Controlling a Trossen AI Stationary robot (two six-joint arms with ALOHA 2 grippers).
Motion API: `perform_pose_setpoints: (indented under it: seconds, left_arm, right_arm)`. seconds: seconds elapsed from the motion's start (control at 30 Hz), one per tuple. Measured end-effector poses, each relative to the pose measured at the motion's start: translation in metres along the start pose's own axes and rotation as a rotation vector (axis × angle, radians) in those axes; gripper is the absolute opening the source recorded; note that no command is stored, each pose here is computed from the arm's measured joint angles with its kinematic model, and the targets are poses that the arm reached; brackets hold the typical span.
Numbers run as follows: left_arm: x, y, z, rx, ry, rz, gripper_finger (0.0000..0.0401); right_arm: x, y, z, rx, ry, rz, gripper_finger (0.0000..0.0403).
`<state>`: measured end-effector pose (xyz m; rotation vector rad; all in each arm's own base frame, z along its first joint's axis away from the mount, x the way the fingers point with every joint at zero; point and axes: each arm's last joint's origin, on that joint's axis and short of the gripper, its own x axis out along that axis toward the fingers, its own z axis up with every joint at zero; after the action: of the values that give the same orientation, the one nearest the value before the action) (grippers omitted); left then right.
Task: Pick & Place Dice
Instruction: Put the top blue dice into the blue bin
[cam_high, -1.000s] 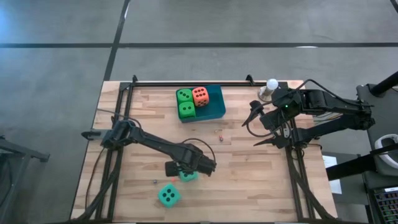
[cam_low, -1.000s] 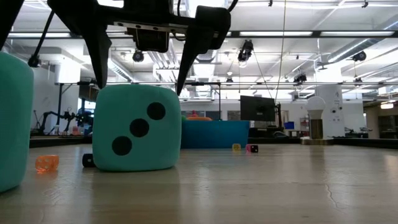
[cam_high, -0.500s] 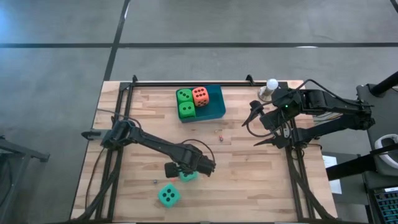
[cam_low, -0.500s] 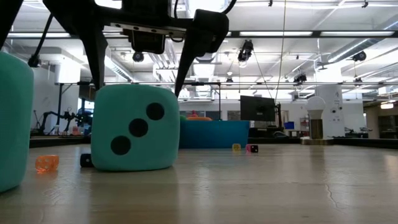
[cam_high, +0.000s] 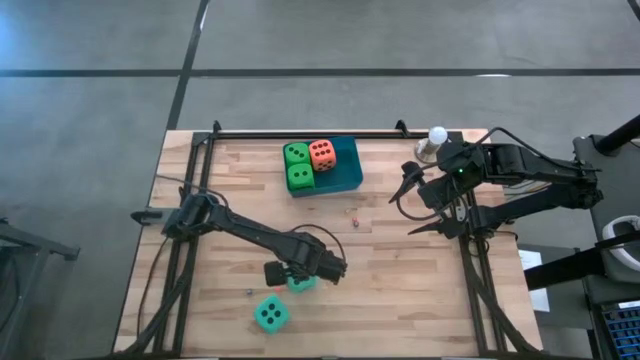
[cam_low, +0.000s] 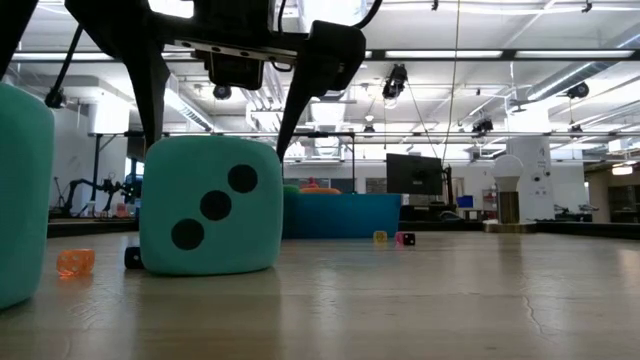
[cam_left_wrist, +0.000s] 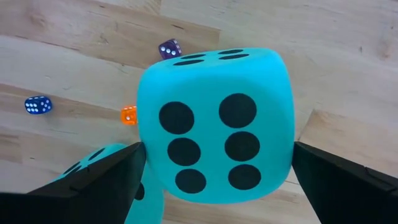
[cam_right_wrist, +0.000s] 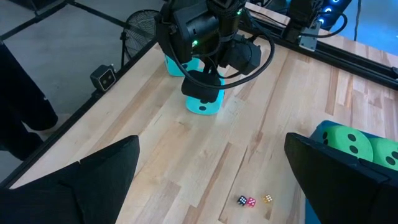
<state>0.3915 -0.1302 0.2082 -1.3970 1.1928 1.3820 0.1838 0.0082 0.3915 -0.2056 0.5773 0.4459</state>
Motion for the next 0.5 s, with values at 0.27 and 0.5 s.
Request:
perform_pose_setpoints:
  seconds: [0.27,0.5]
  left_arm:
    - [0.0004,-0.0004,-0.0002,0.005,0.001,-0.002,0.0398]
    - [0.0007,-0.0008,-0.0004,0.009,0.002,-0.004,0.0398]
  right_arm:
    - [0.0000,0.0000,0.0000,0.001,0.000,0.000,0.0400]
    - [0.0001,0.0000,-0.0001,0.001,0.000,0.000,0.0400]
